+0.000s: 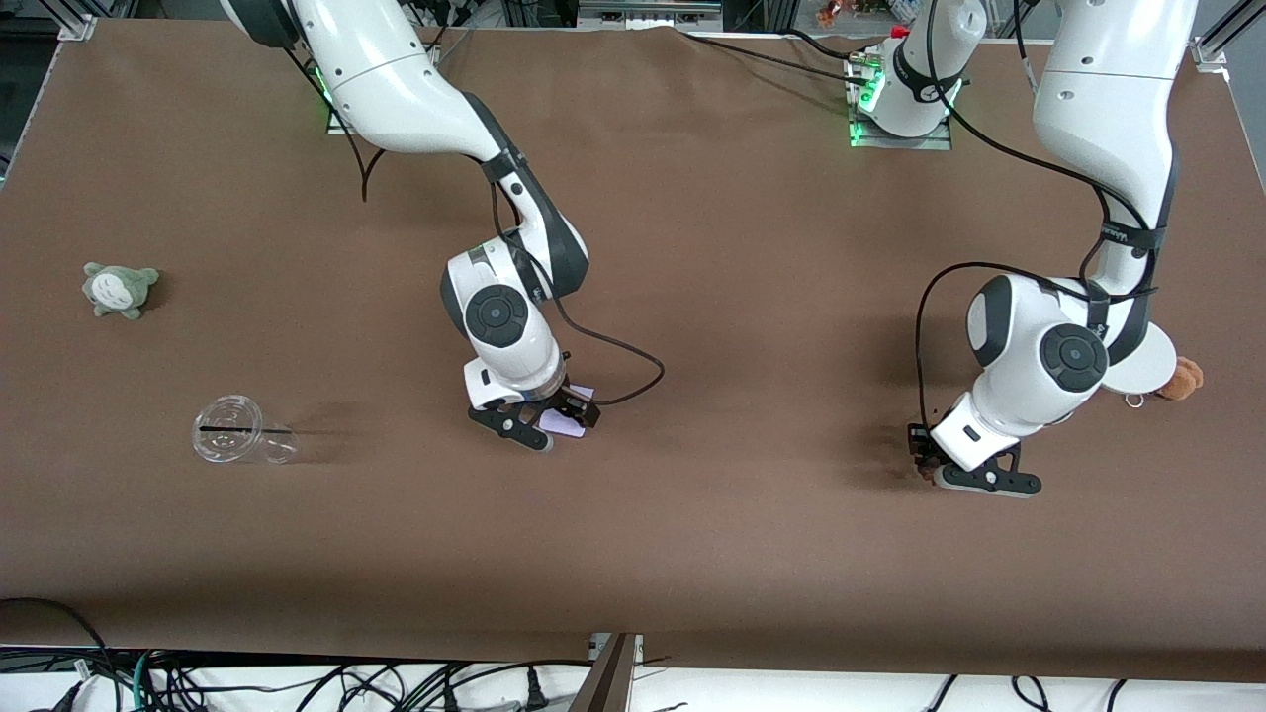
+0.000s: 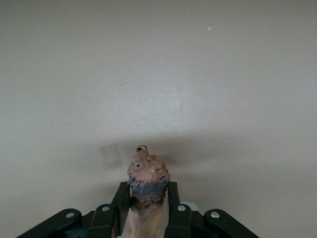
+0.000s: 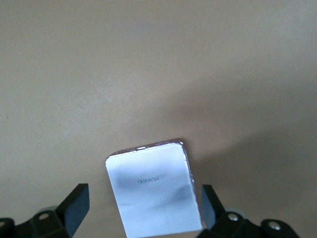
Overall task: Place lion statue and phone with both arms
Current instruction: 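Carry the lion toward the white lamp with the left gripper and set it down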
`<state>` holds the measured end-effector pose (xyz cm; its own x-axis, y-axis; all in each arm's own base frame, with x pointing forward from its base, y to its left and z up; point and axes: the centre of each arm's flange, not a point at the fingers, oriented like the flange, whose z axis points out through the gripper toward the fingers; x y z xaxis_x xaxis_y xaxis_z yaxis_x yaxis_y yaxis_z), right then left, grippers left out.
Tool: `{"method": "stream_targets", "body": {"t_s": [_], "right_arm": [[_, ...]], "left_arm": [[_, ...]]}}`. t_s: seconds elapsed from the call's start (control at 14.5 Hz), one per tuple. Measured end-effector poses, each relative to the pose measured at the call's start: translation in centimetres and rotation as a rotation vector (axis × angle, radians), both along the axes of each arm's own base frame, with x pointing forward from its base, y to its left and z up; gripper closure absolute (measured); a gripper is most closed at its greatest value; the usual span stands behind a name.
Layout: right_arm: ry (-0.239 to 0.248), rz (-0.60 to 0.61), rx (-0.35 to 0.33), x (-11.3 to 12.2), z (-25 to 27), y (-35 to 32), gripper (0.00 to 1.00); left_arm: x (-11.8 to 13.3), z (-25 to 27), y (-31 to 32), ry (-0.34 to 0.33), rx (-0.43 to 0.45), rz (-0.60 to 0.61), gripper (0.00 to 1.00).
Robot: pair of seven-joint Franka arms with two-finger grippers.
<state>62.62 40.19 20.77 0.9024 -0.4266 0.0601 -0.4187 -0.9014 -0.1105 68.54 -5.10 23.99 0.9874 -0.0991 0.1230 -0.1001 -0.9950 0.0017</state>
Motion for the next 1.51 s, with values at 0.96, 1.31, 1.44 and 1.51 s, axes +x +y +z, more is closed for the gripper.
{"method": "stream_targets", "body": {"t_s": [0.96,1.31,1.44,1.51], "right_arm": [[-0.018,0.076,-0.056,-0.6,-2.5,0.6,0.0],[-0.01,0.08,-0.063,-0.9,-3.3,0.7,0.0],[-0.009,0.081,-0.063,-0.9,-3.4,0.8,0.0],[-0.01,0.081,-0.063,-0.9,-3.4,0.8,0.0]], "left_arm": [[0.0,-2.1,3.7,0.023,-0.052,0.044,0.65],[0.0,-2.1,3.3,0.022,-0.056,0.033,0.65],[0.0,-2.0,3.0,0.021,-0.057,0.028,0.53],[0.1,-2.0,3.0,0.02,-0.058,0.027,0.44]]}}
